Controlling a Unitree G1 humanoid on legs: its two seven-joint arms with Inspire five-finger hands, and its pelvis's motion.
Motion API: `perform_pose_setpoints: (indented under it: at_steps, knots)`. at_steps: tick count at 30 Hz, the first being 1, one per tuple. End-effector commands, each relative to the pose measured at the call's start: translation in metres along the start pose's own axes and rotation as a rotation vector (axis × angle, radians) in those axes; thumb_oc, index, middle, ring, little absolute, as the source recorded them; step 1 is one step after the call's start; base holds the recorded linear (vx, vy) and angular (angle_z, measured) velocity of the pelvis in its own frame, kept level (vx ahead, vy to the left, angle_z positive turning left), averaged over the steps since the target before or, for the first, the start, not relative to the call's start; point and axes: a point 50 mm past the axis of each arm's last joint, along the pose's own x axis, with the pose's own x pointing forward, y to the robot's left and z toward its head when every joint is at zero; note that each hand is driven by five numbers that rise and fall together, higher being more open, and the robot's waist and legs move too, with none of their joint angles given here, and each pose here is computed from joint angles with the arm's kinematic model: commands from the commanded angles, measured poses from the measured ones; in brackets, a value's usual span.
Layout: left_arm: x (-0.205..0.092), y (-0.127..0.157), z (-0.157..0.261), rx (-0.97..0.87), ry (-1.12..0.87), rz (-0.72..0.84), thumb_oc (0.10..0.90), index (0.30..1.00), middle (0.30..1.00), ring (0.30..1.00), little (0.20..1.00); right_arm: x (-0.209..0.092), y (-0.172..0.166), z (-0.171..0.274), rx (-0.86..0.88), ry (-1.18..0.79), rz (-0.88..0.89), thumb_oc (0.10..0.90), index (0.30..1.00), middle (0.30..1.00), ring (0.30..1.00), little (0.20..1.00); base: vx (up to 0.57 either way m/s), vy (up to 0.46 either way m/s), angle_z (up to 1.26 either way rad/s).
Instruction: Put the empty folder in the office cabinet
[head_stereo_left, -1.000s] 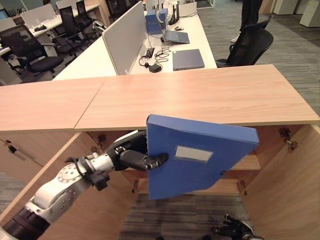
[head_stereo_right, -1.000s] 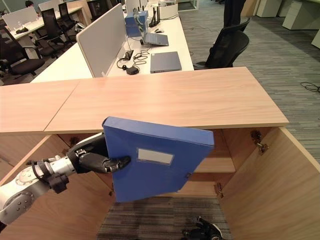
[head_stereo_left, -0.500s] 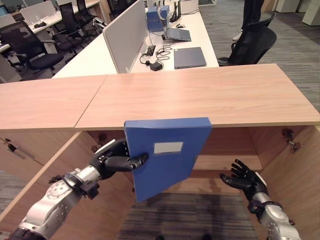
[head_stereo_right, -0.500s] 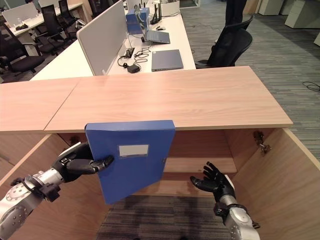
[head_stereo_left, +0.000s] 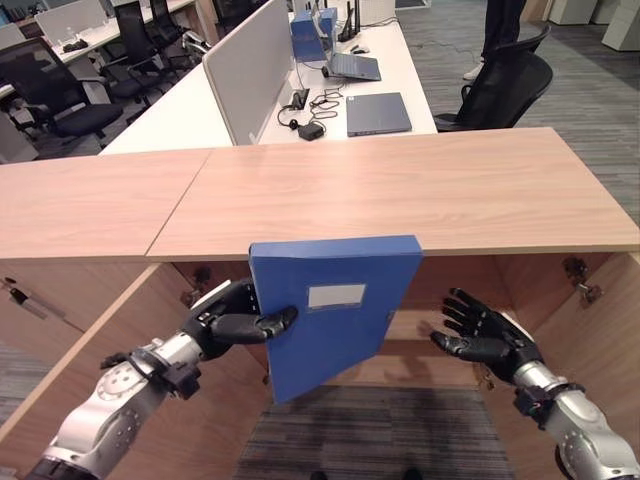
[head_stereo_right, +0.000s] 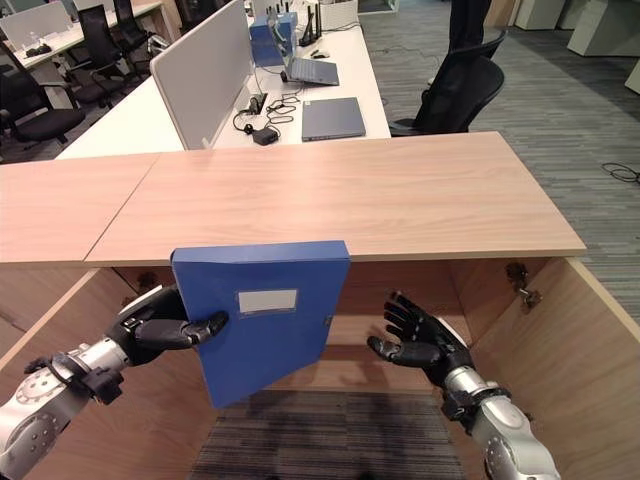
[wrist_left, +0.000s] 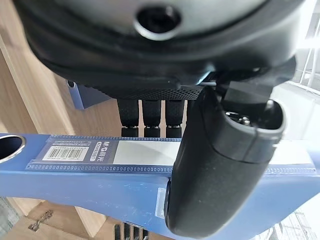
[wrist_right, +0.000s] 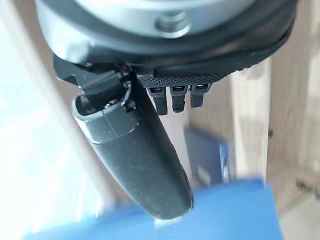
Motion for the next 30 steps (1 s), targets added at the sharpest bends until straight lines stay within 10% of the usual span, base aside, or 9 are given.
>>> perform_pose_setpoints:
  at_steps: [1,30]
  knots:
    - [0.014,-0.007,0.089,0.178,-0.398,-0.108,0.4,0.3,0.3,0.3,0.3,0.031,0.03,0.066,-0.013,-0.278,0.229,0.8,0.9,0.9,0.9,0.9,0.0,0.0,0.0]
    - [0.054,-0.077,0.067,0.0,-0.328,-0.508,0.4,0.3,0.3,0.3,0.3,0.073,0.141,0.08,0.127,-0.424,0.647,0.8,0.9,0.9,0.9,0.9,0.0,0.0,0.0]
